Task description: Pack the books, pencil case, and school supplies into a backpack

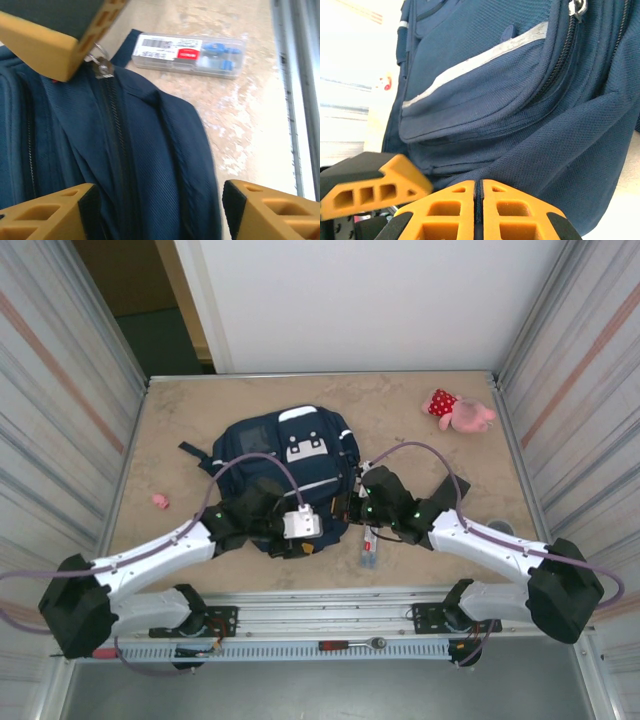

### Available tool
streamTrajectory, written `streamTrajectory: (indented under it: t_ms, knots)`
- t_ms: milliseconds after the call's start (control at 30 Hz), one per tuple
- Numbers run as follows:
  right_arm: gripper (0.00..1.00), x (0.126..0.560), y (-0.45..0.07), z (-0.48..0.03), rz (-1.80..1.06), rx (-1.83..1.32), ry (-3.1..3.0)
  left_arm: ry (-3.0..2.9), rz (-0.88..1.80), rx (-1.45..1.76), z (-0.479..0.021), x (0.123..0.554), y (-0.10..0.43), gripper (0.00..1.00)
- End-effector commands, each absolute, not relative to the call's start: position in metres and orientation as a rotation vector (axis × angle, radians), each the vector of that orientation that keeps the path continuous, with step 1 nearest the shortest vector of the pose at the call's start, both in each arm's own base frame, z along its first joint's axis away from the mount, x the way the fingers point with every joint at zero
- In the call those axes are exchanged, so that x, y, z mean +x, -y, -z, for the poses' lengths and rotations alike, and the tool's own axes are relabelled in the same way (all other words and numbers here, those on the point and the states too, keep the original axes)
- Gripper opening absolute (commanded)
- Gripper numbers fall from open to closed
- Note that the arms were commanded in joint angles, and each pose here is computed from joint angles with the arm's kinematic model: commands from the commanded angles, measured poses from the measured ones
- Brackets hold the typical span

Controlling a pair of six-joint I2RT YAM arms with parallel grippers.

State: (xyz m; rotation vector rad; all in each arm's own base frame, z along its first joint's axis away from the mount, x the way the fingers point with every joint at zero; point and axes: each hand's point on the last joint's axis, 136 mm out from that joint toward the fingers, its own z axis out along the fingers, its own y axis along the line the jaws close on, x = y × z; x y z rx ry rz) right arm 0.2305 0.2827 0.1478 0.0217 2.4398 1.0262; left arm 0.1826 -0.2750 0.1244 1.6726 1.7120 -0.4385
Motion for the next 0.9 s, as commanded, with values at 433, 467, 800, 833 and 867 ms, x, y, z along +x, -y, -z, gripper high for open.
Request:
streamTrajectory:
  t_ms: [433,467,800,833,867]
  knots:
    - [0.00,0.274,-0.229,-0.159,-1.075,0.189,-2.337,-1.667,0.539,1.593,-0.143,0.182,0.285,0.00]
    - [0.00,0.281,-0.222,-0.155,-1.075,0.209,-2.335,-1.658,0.560,1.590,-0.147,0.178,0.280,0.00]
    - [0.00,0.368,-0.185,-0.131,-1.085,0.358,-2.295,-1.448,0.675,1.533,-0.209,0.145,0.252,0.00]
    - [0.00,0.377,-0.186,-0.131,-1.092,0.363,-2.287,-1.426,0.688,1.544,-0.214,0.141,0.252,0.00]
    - [0.00,0.385,-0.186,-0.131,-1.093,0.366,-2.279,-1.417,0.696,1.554,-0.216,0.138,0.251,0.00]
